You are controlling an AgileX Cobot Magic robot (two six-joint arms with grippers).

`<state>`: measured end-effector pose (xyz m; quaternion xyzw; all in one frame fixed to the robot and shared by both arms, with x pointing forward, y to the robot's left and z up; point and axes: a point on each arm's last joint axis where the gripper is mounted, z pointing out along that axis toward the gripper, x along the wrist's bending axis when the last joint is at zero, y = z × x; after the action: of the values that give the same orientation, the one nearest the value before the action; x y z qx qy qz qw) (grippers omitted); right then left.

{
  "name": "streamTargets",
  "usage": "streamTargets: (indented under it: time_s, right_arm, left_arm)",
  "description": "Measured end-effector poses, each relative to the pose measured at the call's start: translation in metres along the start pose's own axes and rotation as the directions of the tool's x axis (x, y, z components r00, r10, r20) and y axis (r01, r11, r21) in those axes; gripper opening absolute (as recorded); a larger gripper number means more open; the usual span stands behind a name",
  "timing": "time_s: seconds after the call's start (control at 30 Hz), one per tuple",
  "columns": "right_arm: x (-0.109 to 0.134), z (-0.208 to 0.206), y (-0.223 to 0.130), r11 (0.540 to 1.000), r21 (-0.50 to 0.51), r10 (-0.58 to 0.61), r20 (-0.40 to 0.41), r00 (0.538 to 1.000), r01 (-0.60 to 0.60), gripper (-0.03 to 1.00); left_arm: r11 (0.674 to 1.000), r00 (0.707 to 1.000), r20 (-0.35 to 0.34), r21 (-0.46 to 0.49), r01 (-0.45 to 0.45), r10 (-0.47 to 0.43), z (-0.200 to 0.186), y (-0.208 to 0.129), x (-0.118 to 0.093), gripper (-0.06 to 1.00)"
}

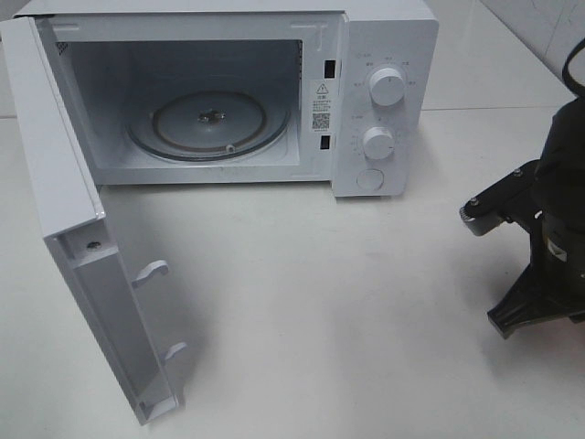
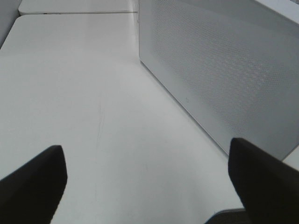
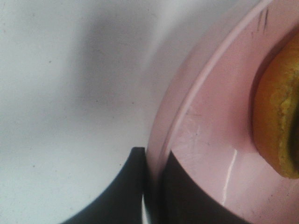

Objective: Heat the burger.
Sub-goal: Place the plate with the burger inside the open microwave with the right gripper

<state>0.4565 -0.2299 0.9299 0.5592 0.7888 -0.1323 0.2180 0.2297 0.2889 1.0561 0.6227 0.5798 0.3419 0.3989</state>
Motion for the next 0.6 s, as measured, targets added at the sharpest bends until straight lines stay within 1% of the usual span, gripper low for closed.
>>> streamTargets:
  time_s: [0.03, 0.3, 0.43, 0.5, 0.53, 0.6]
  right_arm:
    - [0.002, -0.002, -0.006, 1.0, -0.004, -0.01, 0.0, 1.0, 0.01, 0.05]
    - [0.01, -0.016, -0.021, 0.997, -0.038, -0.064, 0.015, 0.998, 0.064, 0.05]
    - [0.019, -0.029, -0.03, 0.992, -0.081, -0.098, 0.022, 0.995, 0.099, 0.05]
    - [0.021, -0.031, -0.032, 0.99, -0.087, -0.109, 0.026, 0.994, 0.111, 0.05]
    - [0.025, -0.039, -0.034, 0.984, -0.116, -0.13, 0.027, 0.991, 0.133, 0.05]
    - [0.027, -0.041, -0.036, 0.982, -0.125, -0.139, 0.03, 0.99, 0.142, 0.05]
  left_arm:
    - [1.0, 1.0, 0.0, 0.0, 0.0, 0.0, 0.0, 0.0, 0.0, 0.88]
    - [1.0, 1.0, 0.0, 0.0, 0.0, 0.0, 0.0, 0.0, 0.0, 0.88]
    - [1.0, 1.0, 0.0, 0.0, 0.0, 0.0, 0.0, 0.0, 0.0, 0.88]
    - [1.0, 1.0, 0.0, 0.0, 0.0, 0.0, 0.0, 0.0, 0.0, 0.88]
    - [1.0, 1.0, 0.0, 0.0, 0.0, 0.0, 0.0, 0.0, 0.0, 0.88]
    - [1.0, 1.0, 0.0, 0.0, 0.0, 0.0, 0.0, 0.0, 0.0, 0.88]
